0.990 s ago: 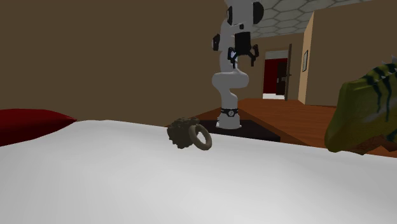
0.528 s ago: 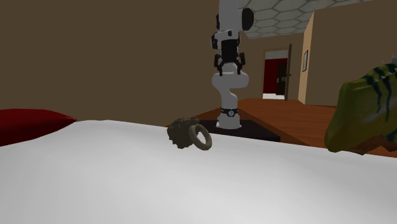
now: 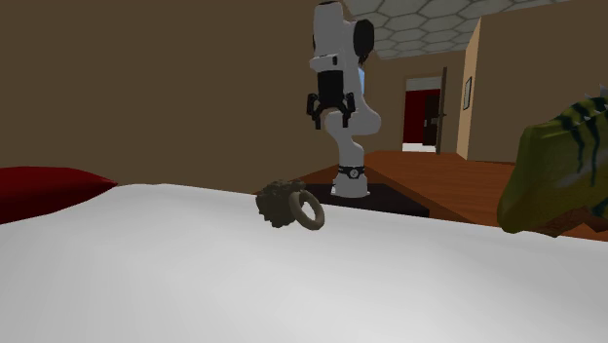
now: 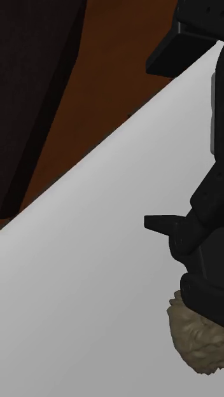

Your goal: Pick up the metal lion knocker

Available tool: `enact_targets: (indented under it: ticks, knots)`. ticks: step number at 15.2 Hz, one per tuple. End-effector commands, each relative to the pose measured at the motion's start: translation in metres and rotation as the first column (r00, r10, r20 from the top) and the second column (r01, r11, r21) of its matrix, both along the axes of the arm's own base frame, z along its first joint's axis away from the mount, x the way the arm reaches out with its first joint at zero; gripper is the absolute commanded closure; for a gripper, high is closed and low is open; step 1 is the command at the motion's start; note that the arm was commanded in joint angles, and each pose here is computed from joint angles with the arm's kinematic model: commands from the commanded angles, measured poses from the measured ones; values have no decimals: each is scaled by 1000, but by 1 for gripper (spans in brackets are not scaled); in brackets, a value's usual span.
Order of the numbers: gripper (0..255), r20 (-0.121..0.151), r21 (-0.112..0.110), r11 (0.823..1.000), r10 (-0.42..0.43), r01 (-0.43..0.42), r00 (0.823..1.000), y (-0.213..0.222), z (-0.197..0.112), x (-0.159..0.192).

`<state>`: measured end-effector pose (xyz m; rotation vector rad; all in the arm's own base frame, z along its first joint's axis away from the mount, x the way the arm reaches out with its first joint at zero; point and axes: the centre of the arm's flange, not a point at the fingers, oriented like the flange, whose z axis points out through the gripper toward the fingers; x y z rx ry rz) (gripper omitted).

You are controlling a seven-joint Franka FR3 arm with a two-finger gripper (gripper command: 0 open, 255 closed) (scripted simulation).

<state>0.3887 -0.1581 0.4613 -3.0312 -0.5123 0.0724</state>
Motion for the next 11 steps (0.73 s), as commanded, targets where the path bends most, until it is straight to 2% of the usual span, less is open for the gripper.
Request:
enact_targets:
  ticks: [1, 6, 11]
  knots:
    - [0, 12, -4, 998, 57, -57, 998, -19, -11, 15]
    - [0, 40, -12, 983, 186, -186, 982, -56, -37, 59]
    - [0, 66, -23, 950, 312, -312, 948, -88, -61, 107]
